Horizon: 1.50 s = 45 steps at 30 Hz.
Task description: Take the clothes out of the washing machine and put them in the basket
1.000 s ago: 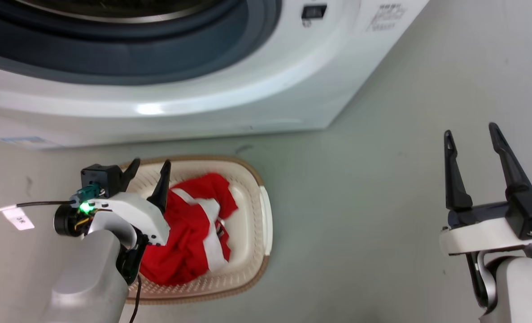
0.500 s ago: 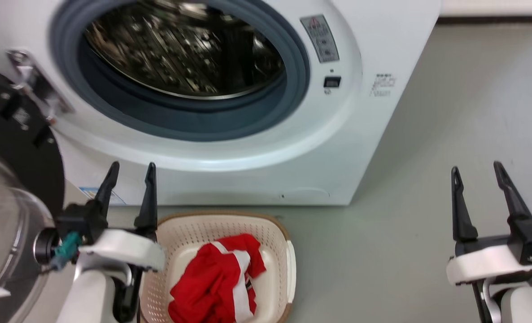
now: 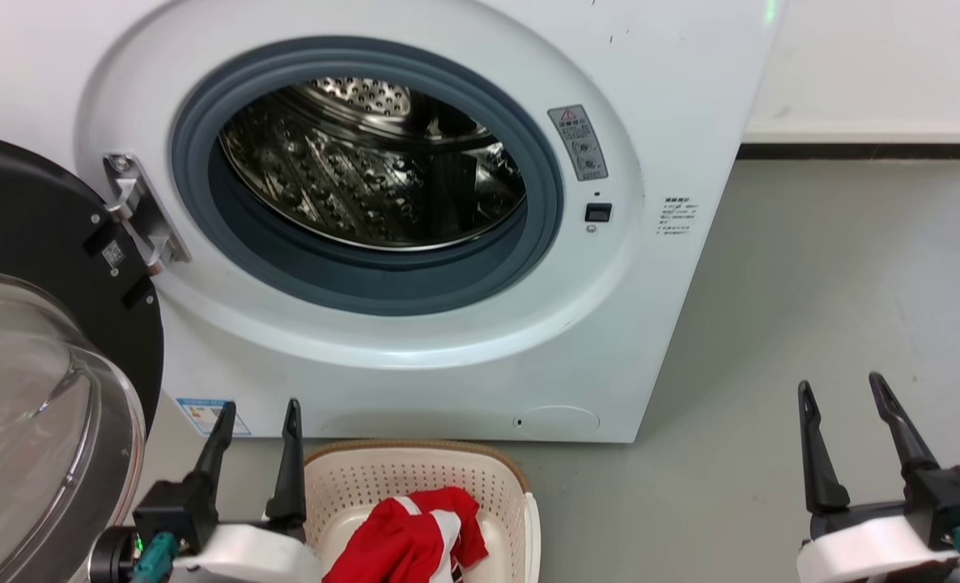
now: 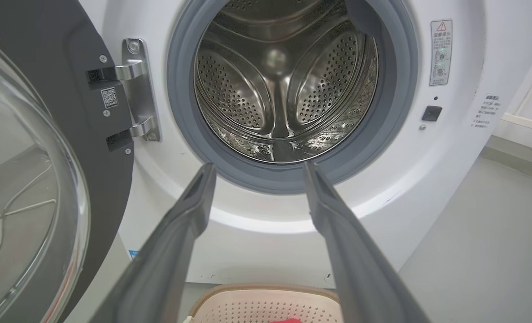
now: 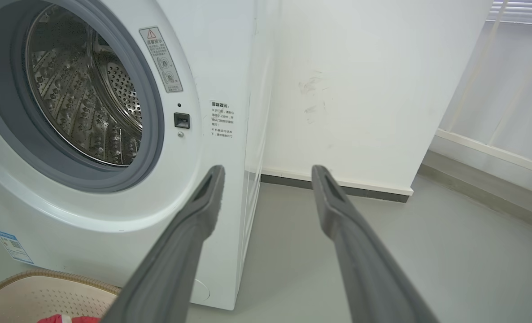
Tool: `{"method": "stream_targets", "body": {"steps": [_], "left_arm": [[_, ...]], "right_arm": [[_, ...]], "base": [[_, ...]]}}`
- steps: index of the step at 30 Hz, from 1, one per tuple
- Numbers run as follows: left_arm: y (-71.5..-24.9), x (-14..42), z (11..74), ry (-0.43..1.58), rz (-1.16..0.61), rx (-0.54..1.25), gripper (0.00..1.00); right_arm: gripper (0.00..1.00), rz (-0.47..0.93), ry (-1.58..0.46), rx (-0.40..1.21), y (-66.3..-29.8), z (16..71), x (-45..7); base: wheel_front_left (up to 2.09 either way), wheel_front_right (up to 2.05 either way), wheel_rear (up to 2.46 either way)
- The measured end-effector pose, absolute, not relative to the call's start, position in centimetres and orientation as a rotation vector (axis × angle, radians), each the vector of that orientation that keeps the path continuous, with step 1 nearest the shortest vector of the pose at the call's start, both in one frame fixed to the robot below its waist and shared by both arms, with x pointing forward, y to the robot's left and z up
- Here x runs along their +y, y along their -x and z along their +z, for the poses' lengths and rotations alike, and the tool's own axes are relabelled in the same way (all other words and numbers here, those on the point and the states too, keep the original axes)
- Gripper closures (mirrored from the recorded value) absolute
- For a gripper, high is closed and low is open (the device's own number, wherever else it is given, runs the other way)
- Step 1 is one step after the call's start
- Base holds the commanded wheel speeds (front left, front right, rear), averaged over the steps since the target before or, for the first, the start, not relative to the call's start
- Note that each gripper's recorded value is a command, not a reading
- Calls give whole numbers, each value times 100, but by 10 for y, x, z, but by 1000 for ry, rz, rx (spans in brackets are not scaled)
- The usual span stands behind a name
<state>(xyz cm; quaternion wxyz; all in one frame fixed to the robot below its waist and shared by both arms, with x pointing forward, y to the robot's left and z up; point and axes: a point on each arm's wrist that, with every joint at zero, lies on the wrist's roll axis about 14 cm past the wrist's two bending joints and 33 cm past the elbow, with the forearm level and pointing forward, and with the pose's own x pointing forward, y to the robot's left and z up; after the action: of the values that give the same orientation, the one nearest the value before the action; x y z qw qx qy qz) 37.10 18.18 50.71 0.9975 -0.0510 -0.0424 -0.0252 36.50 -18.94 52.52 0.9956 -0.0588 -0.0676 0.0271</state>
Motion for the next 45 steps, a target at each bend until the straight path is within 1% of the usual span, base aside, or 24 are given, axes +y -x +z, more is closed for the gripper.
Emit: {"method": "stream_targets", "body": {"steps": [10, 38, 39, 45], "left_arm": [[-362, 171, 503, 87, -71, -74, 0], [-364, 169, 498, 60, -61, -57, 0], [-364, 170, 496, 61, -60, -52, 100], [-354, 173, 469, 77, -45, 43, 100]], "right_arm": [[0, 13, 103, -150, -348, 530, -202], [0, 5, 106, -153, -346, 531, -204], [100, 6, 105, -148, -346, 530, -204], [100, 1, 76, -64, -341, 504, -204]], "base": [[0, 0, 0], [0, 0, 0], [0, 0, 0], [0, 0, 0]]}}
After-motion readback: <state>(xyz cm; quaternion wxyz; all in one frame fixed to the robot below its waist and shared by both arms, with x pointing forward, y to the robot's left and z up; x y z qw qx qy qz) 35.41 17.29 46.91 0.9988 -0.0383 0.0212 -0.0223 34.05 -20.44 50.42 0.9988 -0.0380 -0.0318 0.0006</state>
